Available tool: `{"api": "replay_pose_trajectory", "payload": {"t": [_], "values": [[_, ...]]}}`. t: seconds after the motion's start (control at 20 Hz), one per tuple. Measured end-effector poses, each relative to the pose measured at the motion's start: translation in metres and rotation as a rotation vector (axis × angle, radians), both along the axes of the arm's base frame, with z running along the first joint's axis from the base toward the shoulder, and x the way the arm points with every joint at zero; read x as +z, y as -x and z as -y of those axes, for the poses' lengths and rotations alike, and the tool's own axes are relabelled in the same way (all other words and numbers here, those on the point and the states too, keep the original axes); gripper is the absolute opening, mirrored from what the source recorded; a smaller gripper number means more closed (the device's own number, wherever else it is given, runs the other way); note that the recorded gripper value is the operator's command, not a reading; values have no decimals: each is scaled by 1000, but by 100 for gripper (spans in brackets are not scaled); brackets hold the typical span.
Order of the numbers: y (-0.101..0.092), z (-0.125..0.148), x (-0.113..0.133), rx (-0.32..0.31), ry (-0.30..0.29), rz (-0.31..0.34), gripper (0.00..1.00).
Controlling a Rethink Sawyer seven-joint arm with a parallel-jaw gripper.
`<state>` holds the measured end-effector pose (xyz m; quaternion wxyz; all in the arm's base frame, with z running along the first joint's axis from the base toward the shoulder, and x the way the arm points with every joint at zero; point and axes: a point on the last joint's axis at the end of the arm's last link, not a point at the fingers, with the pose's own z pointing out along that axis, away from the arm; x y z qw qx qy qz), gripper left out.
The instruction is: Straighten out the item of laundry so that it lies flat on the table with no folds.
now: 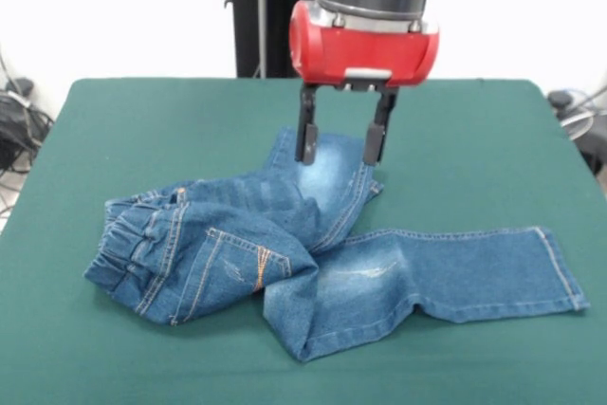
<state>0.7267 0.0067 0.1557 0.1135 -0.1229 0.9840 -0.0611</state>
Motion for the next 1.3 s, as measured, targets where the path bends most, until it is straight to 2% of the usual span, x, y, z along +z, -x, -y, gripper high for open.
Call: {"api": "replay_pose_trajectory", "payload": {"t": [0.15,0.2,0.4,0.5,0.7,0.95,1.0,1.05,1.2,1.3], "values": [[-11,7,-7,-4,5,9,100],[-22,21,-17,-15,9,16,100],[-33,44,-33,-35,13,21,100],[-41,71,-50,-56,24,22,100],[-46,93,-66,-66,38,22,100],[-58,128,-96,-76,42,20,100],[-60,133,-102,-75,37,12,100],[-62,143,-119,-72,26,-28,100],[-62,149,-133,-60,17,-76,100],[-56,153,-156,-20,10,-169,100]]}}
